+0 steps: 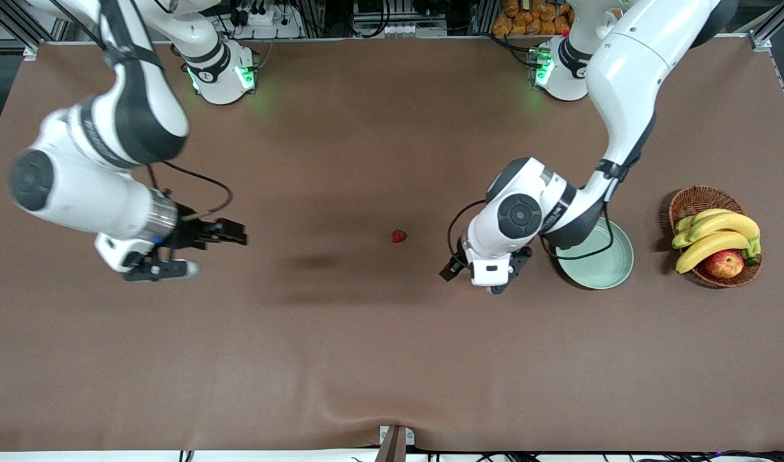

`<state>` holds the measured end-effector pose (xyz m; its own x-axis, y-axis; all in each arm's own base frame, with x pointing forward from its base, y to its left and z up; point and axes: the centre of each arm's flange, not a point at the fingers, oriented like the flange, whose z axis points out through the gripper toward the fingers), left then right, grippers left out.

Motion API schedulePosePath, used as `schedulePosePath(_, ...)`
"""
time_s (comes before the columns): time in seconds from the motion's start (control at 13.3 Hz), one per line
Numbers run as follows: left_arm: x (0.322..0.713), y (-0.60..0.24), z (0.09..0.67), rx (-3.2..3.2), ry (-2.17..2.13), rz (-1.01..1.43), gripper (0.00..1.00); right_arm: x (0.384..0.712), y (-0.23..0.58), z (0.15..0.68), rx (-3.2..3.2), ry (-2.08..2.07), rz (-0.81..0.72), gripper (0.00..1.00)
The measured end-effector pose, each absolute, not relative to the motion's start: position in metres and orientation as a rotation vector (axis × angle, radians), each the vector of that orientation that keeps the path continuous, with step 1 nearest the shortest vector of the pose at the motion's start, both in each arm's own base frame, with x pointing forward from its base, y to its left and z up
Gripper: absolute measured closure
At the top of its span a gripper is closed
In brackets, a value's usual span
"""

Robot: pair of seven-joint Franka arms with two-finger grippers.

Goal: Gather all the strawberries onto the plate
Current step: 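Carry the third strawberry to mid-table and release it with the right gripper, then grasp the third strawberry with the left gripper while the right gripper withdraws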

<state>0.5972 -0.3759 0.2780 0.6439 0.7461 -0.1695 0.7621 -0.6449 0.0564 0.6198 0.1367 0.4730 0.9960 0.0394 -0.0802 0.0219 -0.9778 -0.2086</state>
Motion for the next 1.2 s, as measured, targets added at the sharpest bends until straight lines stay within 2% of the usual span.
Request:
schedulePosePath(0.38, 0.56, -0.444, 0.245, 2.712, 1.222, -0.144, 0.0, 0.587, 0.055, 0.551, -3.084, -0.038, 0.083, 0.0)
schedulePosePath(0.68, 0.527, -0.486, 0.237, 2.721, 1.195, -0.141, 0.0, 0.569, -0.015, 0.575, -3.086, -0.069, 0.108, 0.0)
schedulePosePath(0.98, 0.52, -0.49, 0.225, 2.732, 1.213, -0.155, 0.0, 0.555, -0.015, 0.586, -3.081, -0.013, 0.201, 0.0)
schedulePosePath(1.2, 0.512, -0.493, 0.203, 2.751, 1.229, -0.19, 0.0, 0.555, -0.015, 0.599, -3.088, 0.001, 0.166, 0.0)
